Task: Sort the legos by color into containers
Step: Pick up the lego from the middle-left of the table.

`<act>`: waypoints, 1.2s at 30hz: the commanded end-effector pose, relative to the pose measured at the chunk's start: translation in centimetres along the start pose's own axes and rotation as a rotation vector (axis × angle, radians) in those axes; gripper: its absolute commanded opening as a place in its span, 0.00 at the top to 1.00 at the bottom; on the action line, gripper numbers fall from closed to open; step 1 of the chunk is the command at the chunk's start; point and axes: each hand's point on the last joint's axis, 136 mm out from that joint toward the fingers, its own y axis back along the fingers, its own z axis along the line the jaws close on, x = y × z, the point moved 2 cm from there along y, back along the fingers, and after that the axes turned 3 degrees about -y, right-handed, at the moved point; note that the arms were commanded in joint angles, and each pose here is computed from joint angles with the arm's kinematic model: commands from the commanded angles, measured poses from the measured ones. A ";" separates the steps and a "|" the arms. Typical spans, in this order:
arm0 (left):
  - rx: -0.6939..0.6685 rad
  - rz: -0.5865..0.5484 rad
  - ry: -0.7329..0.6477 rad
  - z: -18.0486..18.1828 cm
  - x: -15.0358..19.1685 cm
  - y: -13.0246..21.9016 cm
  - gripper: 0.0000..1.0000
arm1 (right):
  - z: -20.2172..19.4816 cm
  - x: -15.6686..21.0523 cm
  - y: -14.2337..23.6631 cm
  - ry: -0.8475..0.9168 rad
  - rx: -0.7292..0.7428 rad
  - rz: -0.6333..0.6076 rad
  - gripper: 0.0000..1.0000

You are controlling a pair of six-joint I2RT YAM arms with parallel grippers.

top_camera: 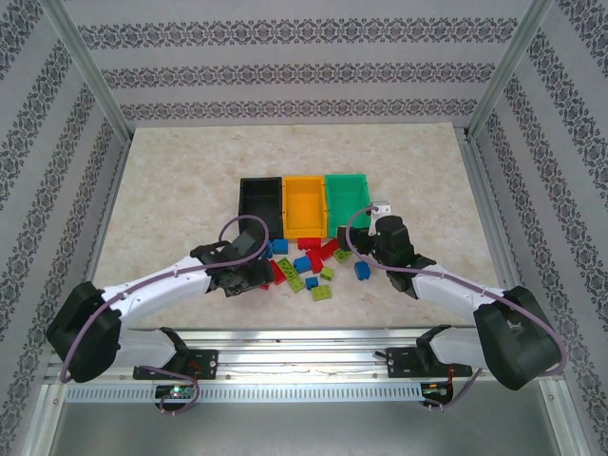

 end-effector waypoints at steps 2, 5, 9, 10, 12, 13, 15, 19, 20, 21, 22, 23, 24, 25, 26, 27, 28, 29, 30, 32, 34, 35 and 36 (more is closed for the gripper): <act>-0.037 -0.094 0.135 -0.8 -0.2 -1.2 0.21 | -0.1 -1.0 0.6 0.004 0.018 -0.056 0.04; -0.096 -0.126 0.191 -0.7 0.2 -1.7 0.21 | -0.2 -1.0 0.6 0.005 0.026 -0.057 0.04; -0.233 -0.124 0.303 0.8 0.7 -1.9 0.21 | 0.0 -1.0 0.7 0.003 0.019 -0.057 0.04; -0.243 -0.121 0.319 0.8 0.7 -2.1 0.21 | -0.1 -1.0 0.6 0.005 0.024 -0.057 0.04; -0.234 -0.121 0.362 0.6 0.8 -2.6 0.21 | -0.2 -1.0 0.5 0.007 0.030 -0.053 0.04; -0.225 -0.126 0.385 0.6 0.8 -2.7 0.21 | -0.1 -0.9 0.5 0.006 0.027 -0.050 0.04; -0.204 -0.141 0.425 0.5 0.7 -2.9 0.22 | 0.1 -1.0 0.6 0.003 0.018 -0.054 0.04; -0.184 -0.175 0.472 0.7 0.3 -2.7 0.23 | 0.0 -0.9 0.4 0.012 0.027 -0.046 0.04; -0.191 -0.184 0.483 0.9 0.2 -2.6 0.25 | 0.1 -1.0 0.4 0.011 0.024 -0.045 0.04; -0.203 -0.195 0.495 1.2 0.2 -2.5 0.26 | 0.2 -1.0 0.4 0.010 0.020 -0.047 0.04; -0.216 -0.202 0.510 1.6 0.2 -2.4 0.26 | 0.3 -0.9 0.4 0.009 0.016 -0.046 0.04; -0.218 -0.210 0.521 1.7 0.2 -2.4 0.26 | 0.3 -1.0 0.4 0.009 0.016 -0.051 0.04; -0.216 -0.218 0.525 1.9 0.2 -2.5 0.26 | 0.3 -0.9 0.4 0.011 0.019 -0.048 0.04; -0.217 -0.224 0.530 2.0 0.2 -2.6 0.26 | 0.2 -0.9 0.3 0.013 0.023 -0.045 0.04; -0.217 -0.228 0.536 2.1 0.1 -2.8 0.26 | 0.2 -0.9 0.3 0.014 0.023 -0.044 0.04; -0.219 -0.228 0.541 2.1 0.1 -3.0 0.27 | 0.3 -0.9 0.3 0.014 0.019 -0.040 0.04; -0.219 -0.225 0.545 2.2 0.2 -3.1 0.27 | 0.4 -1.0 0.4 0.013 0.016 -0.044 0.04; -0.221 -0.221 0.545 2.2 0.2 -3.3 0.27 | 0.4 -1.0 0.4 0.012 0.013 -0.047 0.04; -0.221 -0.218 0.544 2.2 0.3 -3.4 0.27 | 0.3 -0.9 0.4 0.013 0.015 -0.047 0.04; -0.227 -0.219 0.540 2.4 0.3 -3.5 0.27 | 0.2 -0.9 0.2 0.018 0.027 -0.043 0.04; -0.237 -0.217 0.541 2.7 0.4 -3.8 0.29 | 0.3 -0.9 0.2 0.020 0.023 -0.041 0.04; -0.233 -0.214 0.544 2.7 0.5 -3.8 0.31 | 0.4 -1.0 0.3 0.018 0.018 -0.043 0.04; -0.224 -0.212 0.542 2.6 0.5 -3.9 0.33 | 0.5 -0.9 0.3 0.017 0.014 -0.046 0.04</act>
